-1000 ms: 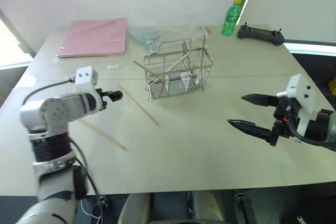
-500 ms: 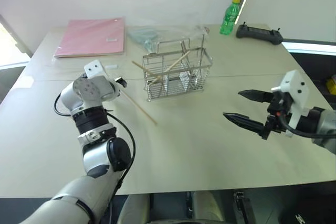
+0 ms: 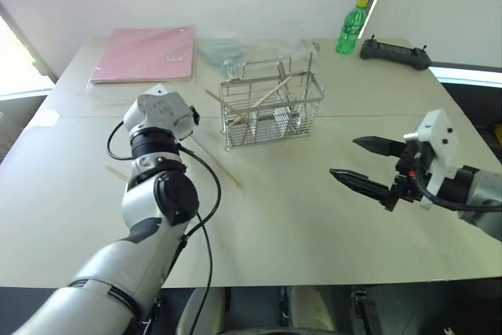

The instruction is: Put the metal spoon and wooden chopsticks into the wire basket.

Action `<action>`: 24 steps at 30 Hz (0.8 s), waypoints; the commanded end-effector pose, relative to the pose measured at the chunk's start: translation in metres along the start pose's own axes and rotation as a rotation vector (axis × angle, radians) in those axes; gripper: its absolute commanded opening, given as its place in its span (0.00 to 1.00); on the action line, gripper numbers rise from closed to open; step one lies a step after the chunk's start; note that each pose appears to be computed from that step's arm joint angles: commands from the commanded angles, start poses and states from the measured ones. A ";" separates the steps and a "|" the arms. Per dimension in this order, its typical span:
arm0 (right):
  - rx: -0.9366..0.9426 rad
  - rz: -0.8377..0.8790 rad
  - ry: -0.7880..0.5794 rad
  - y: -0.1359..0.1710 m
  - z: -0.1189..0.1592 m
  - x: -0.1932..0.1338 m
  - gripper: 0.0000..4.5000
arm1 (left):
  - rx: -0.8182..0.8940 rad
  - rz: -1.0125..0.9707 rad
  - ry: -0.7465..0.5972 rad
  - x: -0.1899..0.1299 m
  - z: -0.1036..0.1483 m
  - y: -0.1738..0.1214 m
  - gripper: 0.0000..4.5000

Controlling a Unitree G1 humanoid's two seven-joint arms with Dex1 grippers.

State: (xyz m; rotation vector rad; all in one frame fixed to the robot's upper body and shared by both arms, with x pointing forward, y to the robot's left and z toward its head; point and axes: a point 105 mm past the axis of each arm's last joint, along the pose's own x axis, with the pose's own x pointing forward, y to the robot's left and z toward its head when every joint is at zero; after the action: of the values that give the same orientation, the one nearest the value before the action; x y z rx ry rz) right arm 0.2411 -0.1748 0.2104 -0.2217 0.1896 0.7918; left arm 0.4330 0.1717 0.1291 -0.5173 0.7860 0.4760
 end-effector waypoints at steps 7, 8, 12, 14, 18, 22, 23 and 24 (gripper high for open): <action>-0.011 -0.019 -0.076 0.007 0.008 0.001 0.98 | 0.007 0.048 -0.044 0.018 -0.002 -0.001 1.00; -0.009 -0.021 -0.078 0.008 0.008 0.001 0.98 | 0.013 0.053 -0.044 0.019 -0.004 0.000 1.00; -0.008 -0.026 -0.083 0.008 0.009 0.000 1.00 | 0.018 0.063 -0.037 0.023 -0.010 0.000 0.95; -0.002 -0.031 -0.085 0.008 0.009 -0.001 1.00 | 0.009 0.061 -0.032 0.023 -0.012 -0.001 0.80; -0.003 -0.017 -0.062 0.011 0.007 -0.003 1.00 | -0.054 0.047 -0.008 0.023 -0.015 -0.004 0.36; -0.004 -0.014 -0.056 0.011 0.008 -0.005 1.00 | -0.078 0.040 0.001 0.023 -0.016 -0.006 0.01; -0.005 -0.014 -0.054 0.011 0.008 -0.005 1.00 | -0.087 0.038 0.006 0.023 -0.016 -0.006 0.01; -0.005 -0.013 -0.053 0.011 0.008 -0.005 1.00 | -0.093 0.037 0.009 0.022 -0.017 -0.007 0.01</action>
State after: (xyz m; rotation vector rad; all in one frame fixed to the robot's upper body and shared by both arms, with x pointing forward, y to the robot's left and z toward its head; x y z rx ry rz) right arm 0.2334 -0.1705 0.2074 -0.1813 0.1812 0.7784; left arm 0.4455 0.1750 0.1155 -0.5570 0.7261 0.5779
